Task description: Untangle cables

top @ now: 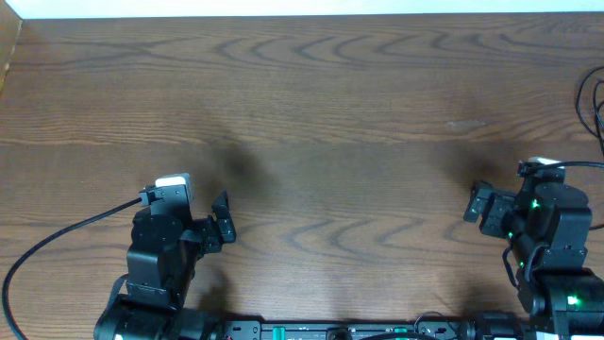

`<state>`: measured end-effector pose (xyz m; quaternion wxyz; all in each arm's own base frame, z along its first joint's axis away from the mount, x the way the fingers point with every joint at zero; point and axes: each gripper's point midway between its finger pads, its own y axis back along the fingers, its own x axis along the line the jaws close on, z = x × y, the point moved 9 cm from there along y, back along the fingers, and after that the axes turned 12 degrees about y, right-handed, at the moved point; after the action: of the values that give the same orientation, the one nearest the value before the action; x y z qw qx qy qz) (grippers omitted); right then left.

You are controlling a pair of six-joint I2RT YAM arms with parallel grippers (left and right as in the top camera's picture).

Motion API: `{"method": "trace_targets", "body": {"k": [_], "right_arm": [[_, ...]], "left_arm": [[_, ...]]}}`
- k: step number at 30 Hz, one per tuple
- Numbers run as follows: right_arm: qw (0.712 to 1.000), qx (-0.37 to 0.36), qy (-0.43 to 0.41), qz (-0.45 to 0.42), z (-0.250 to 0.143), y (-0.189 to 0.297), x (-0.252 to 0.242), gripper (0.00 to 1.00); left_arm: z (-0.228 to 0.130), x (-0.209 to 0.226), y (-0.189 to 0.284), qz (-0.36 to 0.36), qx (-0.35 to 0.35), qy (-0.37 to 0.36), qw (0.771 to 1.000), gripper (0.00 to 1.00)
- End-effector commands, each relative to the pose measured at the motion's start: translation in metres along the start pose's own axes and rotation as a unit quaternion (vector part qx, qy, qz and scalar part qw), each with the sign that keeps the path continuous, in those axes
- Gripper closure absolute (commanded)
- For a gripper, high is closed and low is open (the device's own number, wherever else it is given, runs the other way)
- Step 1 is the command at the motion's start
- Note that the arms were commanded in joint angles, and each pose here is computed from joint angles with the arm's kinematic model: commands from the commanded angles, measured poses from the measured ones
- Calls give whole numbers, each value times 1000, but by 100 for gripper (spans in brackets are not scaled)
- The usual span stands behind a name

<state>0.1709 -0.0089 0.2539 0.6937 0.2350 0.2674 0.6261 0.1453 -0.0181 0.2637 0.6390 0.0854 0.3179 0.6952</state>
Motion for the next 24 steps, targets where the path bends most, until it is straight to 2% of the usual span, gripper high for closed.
{"method": "trace_targets", "body": {"k": [1, 17, 21, 24], "right_arm": [[1000, 12, -2, 7, -4, 0, 2, 1], [997, 75, 5, 7, -24, 2, 2, 1], [996, 83, 5, 7, -27, 2, 2, 1], [996, 84, 6, 7, -27, 2, 2, 1]], "left_arm": [[2, -1, 2, -4, -2, 4, 1000, 3], [-14, 7, 10, 9, 34, -4, 999, 3], [-18, 16, 25, 15, 11, 3, 1000, 3], [-15, 23, 35, 19, -50, 18, 998, 3]]}}
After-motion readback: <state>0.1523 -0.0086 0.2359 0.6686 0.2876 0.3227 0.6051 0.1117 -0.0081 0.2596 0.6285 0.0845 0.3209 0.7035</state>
